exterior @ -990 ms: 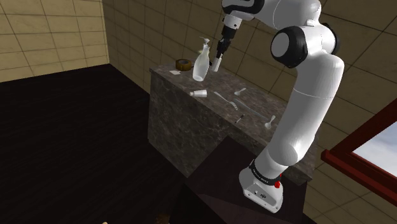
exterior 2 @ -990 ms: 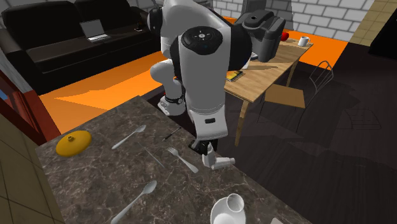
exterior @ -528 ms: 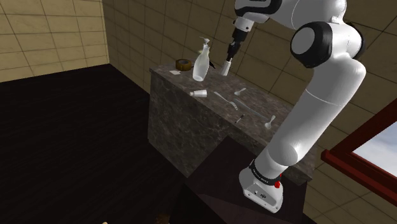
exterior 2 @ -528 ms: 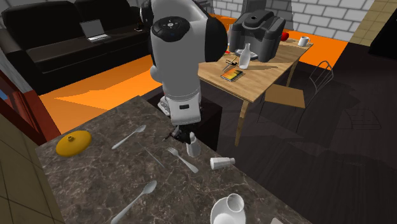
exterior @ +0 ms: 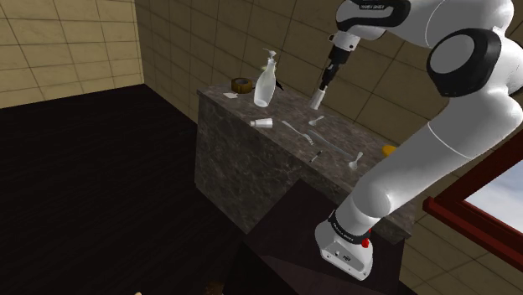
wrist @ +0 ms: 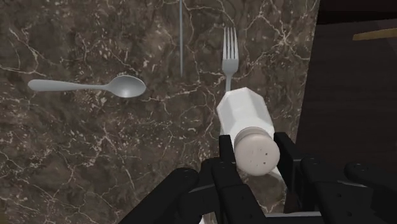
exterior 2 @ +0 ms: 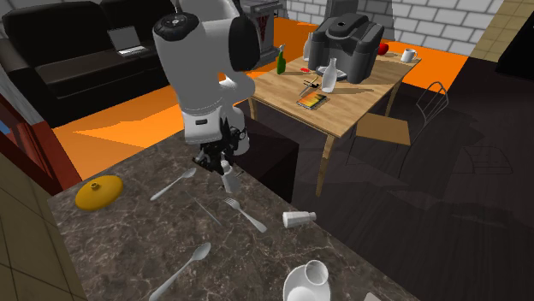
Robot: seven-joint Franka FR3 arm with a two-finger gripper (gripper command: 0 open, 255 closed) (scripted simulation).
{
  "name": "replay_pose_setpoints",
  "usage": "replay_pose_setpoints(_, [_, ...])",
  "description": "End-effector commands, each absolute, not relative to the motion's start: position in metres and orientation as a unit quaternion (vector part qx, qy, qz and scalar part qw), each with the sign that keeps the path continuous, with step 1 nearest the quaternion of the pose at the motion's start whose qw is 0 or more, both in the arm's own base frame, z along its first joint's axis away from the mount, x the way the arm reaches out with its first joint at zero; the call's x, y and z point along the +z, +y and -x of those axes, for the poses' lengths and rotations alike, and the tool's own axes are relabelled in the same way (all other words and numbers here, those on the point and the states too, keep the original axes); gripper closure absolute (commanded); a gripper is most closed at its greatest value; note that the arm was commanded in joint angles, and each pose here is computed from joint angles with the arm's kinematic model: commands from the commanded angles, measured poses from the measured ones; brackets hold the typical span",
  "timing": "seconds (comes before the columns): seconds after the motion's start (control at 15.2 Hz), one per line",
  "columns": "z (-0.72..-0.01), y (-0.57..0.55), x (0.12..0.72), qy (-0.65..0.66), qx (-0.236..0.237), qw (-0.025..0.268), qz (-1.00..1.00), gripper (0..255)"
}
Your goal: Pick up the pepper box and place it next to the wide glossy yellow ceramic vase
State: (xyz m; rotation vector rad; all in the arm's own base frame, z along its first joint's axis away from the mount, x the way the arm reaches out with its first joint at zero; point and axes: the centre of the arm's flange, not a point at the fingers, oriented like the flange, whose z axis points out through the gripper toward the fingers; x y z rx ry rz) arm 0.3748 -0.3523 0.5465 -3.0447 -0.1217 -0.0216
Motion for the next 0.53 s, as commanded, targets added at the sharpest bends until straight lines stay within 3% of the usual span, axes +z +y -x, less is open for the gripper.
replay_pose_setpoints(0.0, [-0.348,-0.355,0.546,-0.041,-0.007,0.047,0.998,255])
replay_pose_setpoints(0.46, [-0.256,-0.368,0.546,-0.041,-0.007,0.047,0.998,255])
